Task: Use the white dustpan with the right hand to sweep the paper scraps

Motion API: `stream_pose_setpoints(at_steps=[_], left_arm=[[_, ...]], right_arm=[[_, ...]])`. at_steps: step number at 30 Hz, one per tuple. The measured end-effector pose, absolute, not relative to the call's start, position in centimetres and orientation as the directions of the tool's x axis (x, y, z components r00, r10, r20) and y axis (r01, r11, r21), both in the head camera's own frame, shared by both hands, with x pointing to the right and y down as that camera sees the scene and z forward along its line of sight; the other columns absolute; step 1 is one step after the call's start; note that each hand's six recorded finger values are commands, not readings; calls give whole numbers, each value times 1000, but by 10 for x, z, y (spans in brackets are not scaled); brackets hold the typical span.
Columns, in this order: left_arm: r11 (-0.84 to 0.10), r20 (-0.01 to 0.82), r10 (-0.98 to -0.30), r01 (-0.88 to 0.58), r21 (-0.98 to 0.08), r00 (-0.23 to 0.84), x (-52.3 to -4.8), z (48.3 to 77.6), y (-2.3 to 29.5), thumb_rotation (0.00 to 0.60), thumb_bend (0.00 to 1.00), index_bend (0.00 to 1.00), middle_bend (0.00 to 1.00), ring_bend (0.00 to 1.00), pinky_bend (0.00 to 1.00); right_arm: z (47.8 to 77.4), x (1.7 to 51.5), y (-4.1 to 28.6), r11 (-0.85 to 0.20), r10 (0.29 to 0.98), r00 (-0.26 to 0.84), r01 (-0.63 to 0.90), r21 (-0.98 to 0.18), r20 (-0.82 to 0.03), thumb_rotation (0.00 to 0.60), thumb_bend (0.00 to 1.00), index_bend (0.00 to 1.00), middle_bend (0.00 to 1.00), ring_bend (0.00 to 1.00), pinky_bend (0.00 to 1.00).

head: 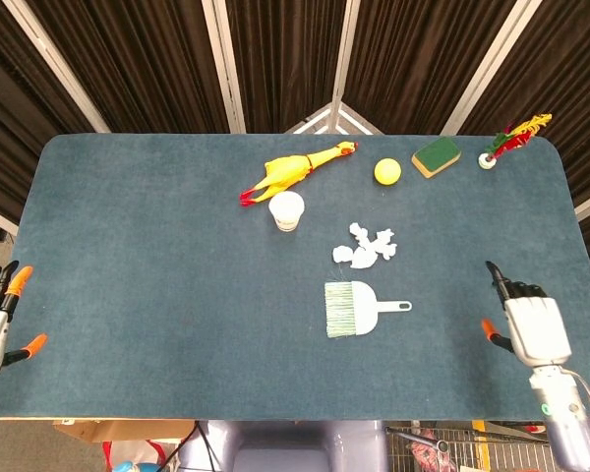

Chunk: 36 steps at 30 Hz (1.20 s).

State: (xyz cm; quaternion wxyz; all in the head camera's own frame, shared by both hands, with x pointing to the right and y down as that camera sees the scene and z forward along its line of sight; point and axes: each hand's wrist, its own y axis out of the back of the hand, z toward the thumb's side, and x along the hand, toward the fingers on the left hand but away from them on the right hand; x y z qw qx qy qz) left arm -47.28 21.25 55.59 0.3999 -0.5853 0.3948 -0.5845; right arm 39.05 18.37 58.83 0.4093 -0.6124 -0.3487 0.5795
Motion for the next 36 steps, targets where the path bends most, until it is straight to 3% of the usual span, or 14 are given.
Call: stream_pose_setpoints(at_steps=[4,12,20,36], left_arm=[[-372,372,-928,2,-928,4,-473,557,212,600,9,0,0,0,0],[-375,375,-927,-8,-927,4,-474,557,211,600,9,0,0,0,0],[-380,380,-925,-21,-925,6,-474,557,210,600,9,0,0,0,0],[-386,386,-922,-23,-922,2,-474,558,210,600,9,0,0,0,0]], right_arm=[[612,366,168,-465,874,112,-86,-881,-473,600,315,262,945,963,838],[649,319,157,-531,825,156,-111,-840,-543,600,315,396,956,974,846],[690,281,166,-594,777,168,-125,-795,-607,600,315,429,961,978,846],[716,269,176,-639,743,153,-126,-759,-651,600,315,459,963,978,846]])
